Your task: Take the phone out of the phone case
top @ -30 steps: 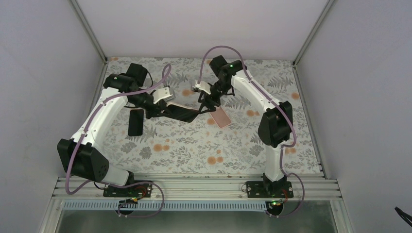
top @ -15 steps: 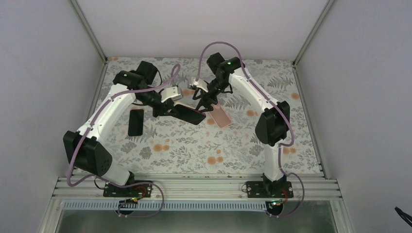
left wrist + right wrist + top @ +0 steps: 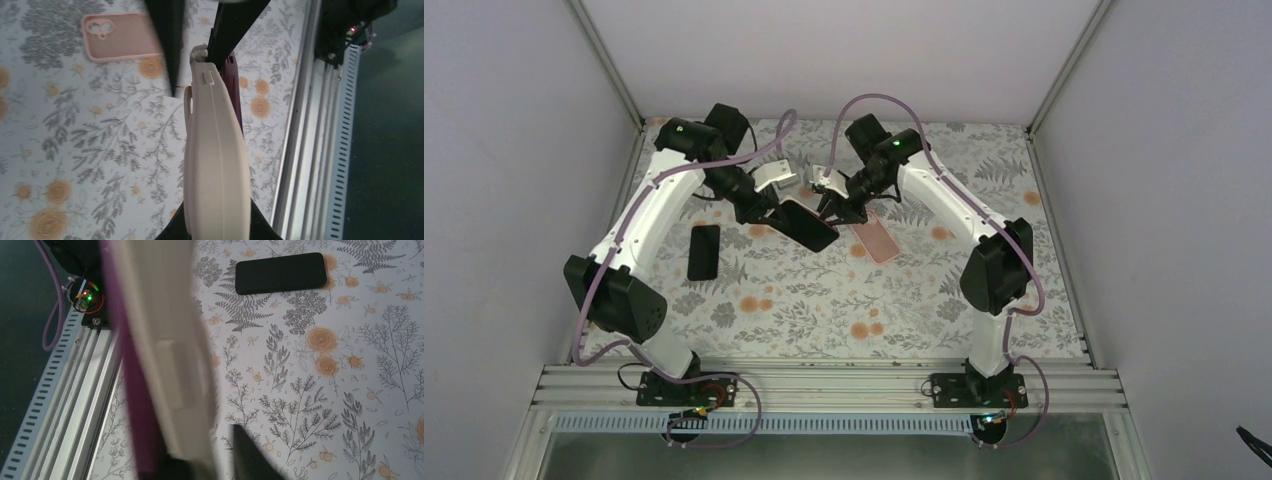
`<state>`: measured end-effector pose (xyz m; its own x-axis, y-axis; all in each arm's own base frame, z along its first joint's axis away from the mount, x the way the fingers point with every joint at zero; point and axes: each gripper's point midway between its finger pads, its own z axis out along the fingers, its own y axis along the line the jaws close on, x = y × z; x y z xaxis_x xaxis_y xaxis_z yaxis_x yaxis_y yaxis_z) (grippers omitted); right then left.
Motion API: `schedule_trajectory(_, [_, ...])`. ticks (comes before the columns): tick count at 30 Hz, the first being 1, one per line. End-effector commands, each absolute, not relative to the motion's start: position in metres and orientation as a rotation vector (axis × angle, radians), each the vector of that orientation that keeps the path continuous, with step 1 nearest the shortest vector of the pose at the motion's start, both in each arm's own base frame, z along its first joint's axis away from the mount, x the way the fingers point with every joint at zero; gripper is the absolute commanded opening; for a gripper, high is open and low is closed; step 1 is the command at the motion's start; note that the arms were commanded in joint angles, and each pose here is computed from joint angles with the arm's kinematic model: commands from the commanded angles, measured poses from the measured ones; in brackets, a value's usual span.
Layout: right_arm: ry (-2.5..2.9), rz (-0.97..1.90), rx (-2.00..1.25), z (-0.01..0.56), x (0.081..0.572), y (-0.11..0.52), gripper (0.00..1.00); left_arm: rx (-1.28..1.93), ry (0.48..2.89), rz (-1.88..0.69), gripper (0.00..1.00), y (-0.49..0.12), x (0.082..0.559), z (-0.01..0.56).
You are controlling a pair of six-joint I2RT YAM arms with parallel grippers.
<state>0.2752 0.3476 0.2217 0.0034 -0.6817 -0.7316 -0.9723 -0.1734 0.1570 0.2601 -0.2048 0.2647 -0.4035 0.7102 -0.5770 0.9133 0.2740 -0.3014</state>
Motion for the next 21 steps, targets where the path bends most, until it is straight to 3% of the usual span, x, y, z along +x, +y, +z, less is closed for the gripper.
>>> schedule_trajectory(1, [1.544, 1.323, -1.993, 0.249, 0.188, 0.377, 0.04, 1.300, 1.723, -0.766, 0.02, -0.239, 0.356, 0.350])
schedule_trajectory(4, [1.578, 1.315, -1.935, 0.252, 0.205, 0.367, 0.03, 1.291, 1.743, -0.753, 0.03, -0.232, 0.353, 0.351])
schedule_trajectory(7, [1.629, 1.310, -1.863, 0.253, 0.226, 0.356, 0.03, 1.300, 1.768, -0.750, 0.16, -0.226, 0.343, 0.352])
schedule_trajectory(8, [1.652, 1.312, -1.836, 0.253, 0.233, 0.353, 0.03, 1.308, 1.779, -0.754, 0.25, -0.224, 0.339, 0.351])
schedule_trajectory(11, [1.737, 1.313, -1.739, 0.247, 0.263, 0.340, 0.03, 1.342, 1.817, -0.751, 0.69, -0.218, 0.321, 0.348])
schedule_trajectory(15, [1.878, 1.311, -1.551, 0.235, 0.311, 0.315, 0.03, 1.327, 1.879, -0.619, 0.99, -0.198, 0.304, 0.341])
schedule_trajectory(19, [2.066, 1.228, -1.256, 0.227, 0.370, 0.297, 0.03, 1.172, 1.836, -0.330, 1.00, -0.174, 0.311, 0.351])
schedule_trajectory(21, [2.117, 1.108, -1.085, 0.233, 0.402, 0.291, 0.03, 1.039, 1.799, -0.114, 1.00, -0.163, 0.337, 0.360])
